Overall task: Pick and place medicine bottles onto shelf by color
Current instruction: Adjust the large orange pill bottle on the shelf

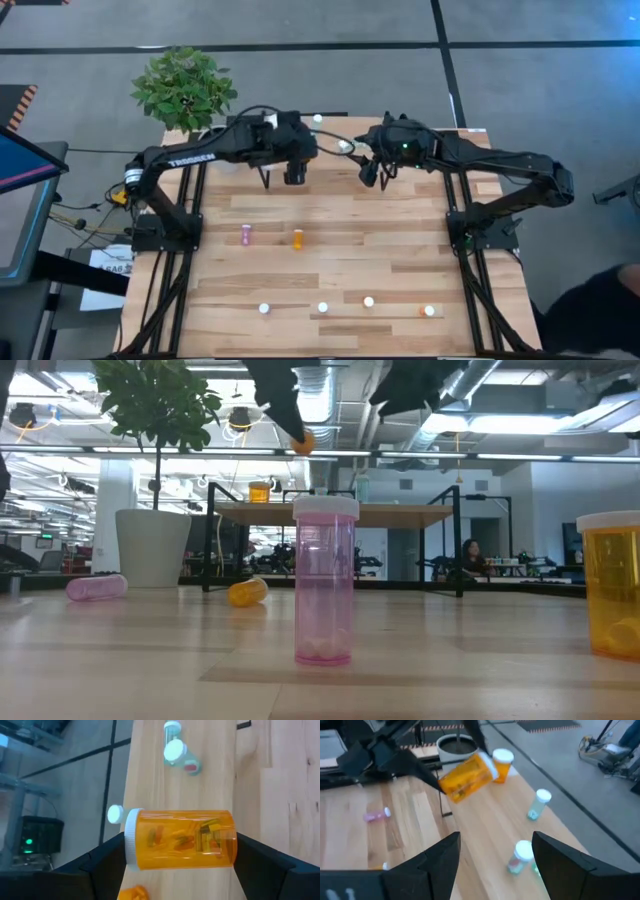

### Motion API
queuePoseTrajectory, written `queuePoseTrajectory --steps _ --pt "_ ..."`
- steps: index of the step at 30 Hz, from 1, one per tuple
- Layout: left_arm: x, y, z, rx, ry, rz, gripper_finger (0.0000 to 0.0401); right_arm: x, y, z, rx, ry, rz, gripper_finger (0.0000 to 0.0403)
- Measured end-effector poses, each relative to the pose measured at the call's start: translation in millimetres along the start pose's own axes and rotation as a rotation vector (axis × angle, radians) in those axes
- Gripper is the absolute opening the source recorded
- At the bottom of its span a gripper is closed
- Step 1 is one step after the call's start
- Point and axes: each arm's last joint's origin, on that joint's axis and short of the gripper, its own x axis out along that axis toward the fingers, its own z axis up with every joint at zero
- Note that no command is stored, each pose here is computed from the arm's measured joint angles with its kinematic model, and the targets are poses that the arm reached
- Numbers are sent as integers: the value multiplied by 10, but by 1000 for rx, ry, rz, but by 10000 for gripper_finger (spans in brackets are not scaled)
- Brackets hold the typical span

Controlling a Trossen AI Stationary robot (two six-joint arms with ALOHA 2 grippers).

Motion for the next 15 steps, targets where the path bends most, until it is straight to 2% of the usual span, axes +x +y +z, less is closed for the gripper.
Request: queuePoseTrajectory --steps 4,7,11,15 --pt "-115 -139 -92 14 -14 61 291 -33 -1 -68 6 -33 45 270" --pt "-224 -226 -209 -7 -22 142 291 -49 -7 -165 37 -83 128 270" --pt "-390 -399 -322 -38 -166 231 291 -76 -32 -264 99 -216 310 270" --pt "-452 -663 -411 -18 -366 257 291 -57 -45 -350 142 -355 451 270"
